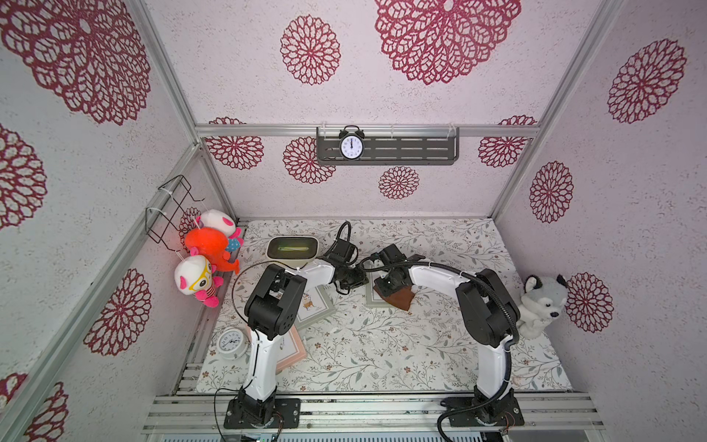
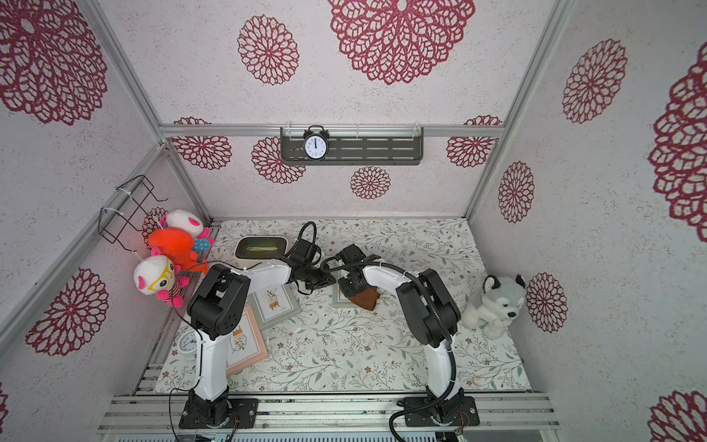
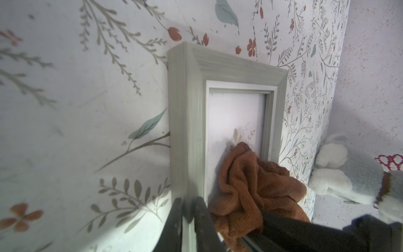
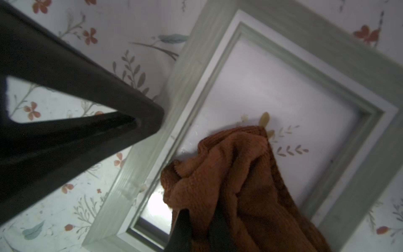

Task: Wipe the picture frame with a cloth
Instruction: Wipe the dirt from the picture frame, then move the picture frame to the center of the board.

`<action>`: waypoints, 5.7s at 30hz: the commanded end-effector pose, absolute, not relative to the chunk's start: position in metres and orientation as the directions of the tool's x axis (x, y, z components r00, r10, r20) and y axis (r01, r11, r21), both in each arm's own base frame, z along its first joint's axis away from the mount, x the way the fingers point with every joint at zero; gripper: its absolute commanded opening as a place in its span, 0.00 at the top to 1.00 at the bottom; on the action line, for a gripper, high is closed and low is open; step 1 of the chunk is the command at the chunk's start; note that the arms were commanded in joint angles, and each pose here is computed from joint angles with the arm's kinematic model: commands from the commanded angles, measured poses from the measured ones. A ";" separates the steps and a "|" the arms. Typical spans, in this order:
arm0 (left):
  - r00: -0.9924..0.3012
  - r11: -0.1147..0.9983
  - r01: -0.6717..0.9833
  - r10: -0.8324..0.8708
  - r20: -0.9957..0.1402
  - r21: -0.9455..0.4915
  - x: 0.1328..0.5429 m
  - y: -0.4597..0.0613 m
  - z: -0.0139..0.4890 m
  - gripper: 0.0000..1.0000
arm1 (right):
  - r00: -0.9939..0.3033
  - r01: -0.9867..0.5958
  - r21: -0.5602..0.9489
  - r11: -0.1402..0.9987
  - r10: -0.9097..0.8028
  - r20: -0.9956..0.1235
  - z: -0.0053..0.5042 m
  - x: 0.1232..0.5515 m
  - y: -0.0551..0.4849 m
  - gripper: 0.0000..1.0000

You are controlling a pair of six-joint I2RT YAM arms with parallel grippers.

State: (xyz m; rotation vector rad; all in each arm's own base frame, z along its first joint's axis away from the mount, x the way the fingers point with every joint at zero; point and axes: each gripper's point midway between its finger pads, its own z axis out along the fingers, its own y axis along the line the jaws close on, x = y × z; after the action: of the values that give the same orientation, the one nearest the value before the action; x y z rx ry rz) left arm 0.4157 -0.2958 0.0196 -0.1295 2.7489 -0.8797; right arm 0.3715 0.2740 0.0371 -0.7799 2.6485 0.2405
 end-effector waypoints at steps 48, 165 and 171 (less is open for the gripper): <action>-0.986 0.925 -0.138 -0.161 -0.037 -0.354 0.379 -0.244 -0.070 0.86 | -0.619 -0.740 -0.027 0.672 -0.697 -0.363 0.031 0.329 0.256 1.00; -0.993 0.703 -0.053 -0.110 -0.035 -0.710 0.401 -0.413 0.009 0.75 | -0.735 0.254 0.011 0.967 0.200 -0.647 0.183 0.353 0.049 1.00; -0.994 0.680 -0.060 -0.104 -0.014 -0.731 0.383 -0.459 0.006 0.74 | -0.707 0.252 0.020 0.968 0.198 -0.679 0.195 0.342 0.040 1.00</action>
State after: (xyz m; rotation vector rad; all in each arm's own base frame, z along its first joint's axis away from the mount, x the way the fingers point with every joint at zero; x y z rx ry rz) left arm 0.3924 -0.4432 0.0208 -0.0617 2.7977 -1.2089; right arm 0.3460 0.0502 0.1768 0.2769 2.4381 -0.0841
